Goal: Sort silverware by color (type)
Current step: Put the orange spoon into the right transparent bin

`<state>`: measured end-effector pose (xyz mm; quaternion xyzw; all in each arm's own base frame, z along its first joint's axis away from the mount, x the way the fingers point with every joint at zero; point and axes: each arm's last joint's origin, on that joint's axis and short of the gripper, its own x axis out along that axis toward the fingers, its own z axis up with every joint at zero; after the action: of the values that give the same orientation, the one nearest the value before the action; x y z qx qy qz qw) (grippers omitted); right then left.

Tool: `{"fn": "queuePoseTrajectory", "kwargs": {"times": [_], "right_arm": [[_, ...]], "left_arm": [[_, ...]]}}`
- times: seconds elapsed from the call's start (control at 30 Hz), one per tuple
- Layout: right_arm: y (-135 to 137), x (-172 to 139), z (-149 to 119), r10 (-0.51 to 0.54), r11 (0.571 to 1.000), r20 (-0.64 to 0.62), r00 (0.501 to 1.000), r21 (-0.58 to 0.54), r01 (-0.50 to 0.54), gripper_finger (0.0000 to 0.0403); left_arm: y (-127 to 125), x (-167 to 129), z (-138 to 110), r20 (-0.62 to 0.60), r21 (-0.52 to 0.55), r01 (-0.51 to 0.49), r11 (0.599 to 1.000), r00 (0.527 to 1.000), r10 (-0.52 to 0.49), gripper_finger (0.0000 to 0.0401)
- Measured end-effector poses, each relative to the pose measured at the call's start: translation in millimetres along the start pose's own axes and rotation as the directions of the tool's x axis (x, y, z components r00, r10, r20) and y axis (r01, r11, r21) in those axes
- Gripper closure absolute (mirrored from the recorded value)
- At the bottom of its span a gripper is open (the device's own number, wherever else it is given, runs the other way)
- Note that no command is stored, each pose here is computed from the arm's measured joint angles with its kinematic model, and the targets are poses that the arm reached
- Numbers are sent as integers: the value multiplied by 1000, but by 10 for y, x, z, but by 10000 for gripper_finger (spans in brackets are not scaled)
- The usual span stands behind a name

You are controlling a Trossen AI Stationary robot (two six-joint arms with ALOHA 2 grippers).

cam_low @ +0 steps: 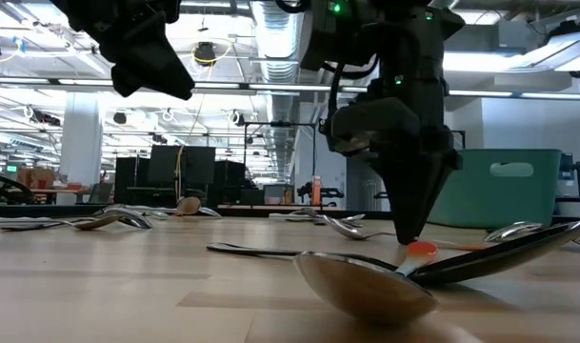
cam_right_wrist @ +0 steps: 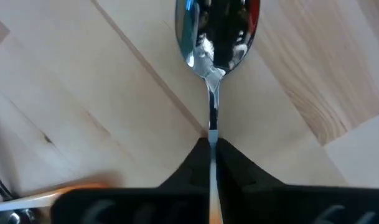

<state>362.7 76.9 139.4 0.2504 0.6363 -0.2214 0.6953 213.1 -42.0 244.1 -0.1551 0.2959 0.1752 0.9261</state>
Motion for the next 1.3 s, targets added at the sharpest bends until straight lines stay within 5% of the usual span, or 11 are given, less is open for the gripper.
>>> {"fn": "queuePoseTrajectory", "kwargs": {"times": [0.33,0.67,1.03,1.3], "right_arm": [[46,-176,-41,-8,1000,-140,990,-10,7,390],[462,-999,-320,-40,999,-178,983,-35,34,393],[316,-1914,-1328,-51,982,-140,989,176,76,394],[81,-1952,-2241,-105,913,-193,976,370,171,394]], "left_arm": [[6,-4,-30,-30,-34,-5,999,1000,4,303],[9,-3,-25,-23,-37,-11,999,1000,10,303],[7,5,4,-8,10,8,1000,1000,-8,303],[69,63,206,88,-5,92,996,992,-91,303]]}}
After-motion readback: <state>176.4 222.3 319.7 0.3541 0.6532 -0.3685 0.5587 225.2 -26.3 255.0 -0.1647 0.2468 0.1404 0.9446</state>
